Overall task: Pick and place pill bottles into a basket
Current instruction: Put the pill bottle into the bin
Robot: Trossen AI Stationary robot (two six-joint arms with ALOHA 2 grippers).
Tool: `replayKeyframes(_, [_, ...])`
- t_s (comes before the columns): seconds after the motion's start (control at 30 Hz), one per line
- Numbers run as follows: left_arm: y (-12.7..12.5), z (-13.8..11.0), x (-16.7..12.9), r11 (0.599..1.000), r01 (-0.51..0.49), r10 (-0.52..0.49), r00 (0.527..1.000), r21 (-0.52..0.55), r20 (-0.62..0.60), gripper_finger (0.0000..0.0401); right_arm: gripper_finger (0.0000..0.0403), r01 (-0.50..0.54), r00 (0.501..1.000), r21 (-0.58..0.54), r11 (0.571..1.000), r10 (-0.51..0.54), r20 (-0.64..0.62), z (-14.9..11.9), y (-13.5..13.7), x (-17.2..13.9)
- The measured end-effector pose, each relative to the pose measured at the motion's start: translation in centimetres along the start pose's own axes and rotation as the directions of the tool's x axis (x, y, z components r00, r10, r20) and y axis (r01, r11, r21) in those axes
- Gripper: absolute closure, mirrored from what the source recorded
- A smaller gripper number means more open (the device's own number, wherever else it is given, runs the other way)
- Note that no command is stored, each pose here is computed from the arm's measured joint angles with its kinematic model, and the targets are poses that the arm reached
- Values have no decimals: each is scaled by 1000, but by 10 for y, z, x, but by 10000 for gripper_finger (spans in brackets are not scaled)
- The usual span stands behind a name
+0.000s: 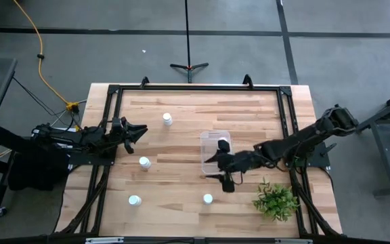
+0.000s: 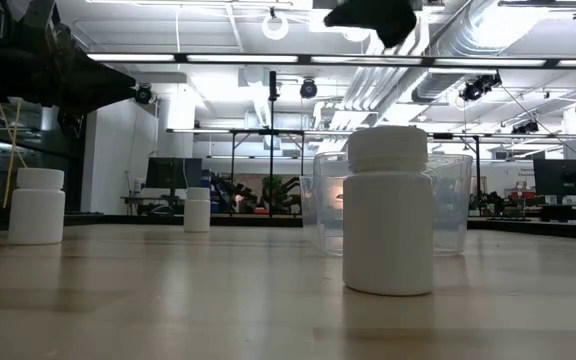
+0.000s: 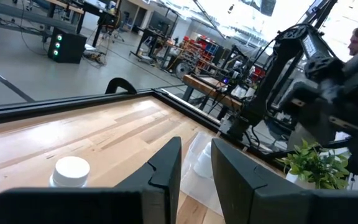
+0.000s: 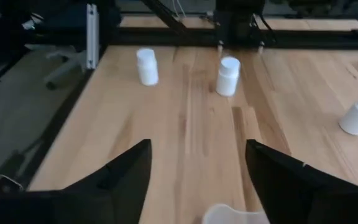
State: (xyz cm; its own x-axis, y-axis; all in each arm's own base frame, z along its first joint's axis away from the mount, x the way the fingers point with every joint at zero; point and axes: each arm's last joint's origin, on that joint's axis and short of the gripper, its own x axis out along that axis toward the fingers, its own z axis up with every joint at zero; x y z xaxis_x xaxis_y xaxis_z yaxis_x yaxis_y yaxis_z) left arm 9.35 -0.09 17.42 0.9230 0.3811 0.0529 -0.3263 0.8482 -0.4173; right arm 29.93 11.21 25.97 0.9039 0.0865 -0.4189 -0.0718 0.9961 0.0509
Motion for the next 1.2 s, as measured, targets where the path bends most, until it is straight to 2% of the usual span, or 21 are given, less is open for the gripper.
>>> replayKeyframes(0.23, [0, 0, 0, 1000, 2, -2, 1000, -3, -1, 277, 89, -53, 998, -40, 998, 53, -18, 15, 37, 5])
replayKeyframes(0.37, [0, 0, 0, 1000, 2, -2, 1000, -2, -2, 277, 83, -79, 992, -81, 994, 71, -105, 13, 56, 12])
replayKeyframes(0.5, [0, 0, 0, 1000, 1, -1, 1000, -1, -3, 277, 83, -109, 983, -41, 993, 101, -151, 8, 73, 18])
replayKeyframes(0.6, [0, 0, 0, 1000, 1, -1, 1000, 0, -3, 277, 86, -132, 971, -60, 989, 117, -208, -2, 84, 22])
replayKeyframes(0.87, [0, 0, 0, 1000, -2, 2, 1000, 11, -3, 277, 86, -105, 949, -93, 990, 72, -307, -34, 95, 43])
replayKeyframes(1.03, [0, 0, 0, 1000, -2, 2, 1000, 12, -2, 277, 86, -62, 944, -24, 998, 51, -326, -40, 91, 51])
replayKeyframes(1.2, [0, 0, 0, 1000, -2, 2, 1000, 13, -2, 277, 86, -63, 940, -35, 997, 48, -336, -41, 89, 53])
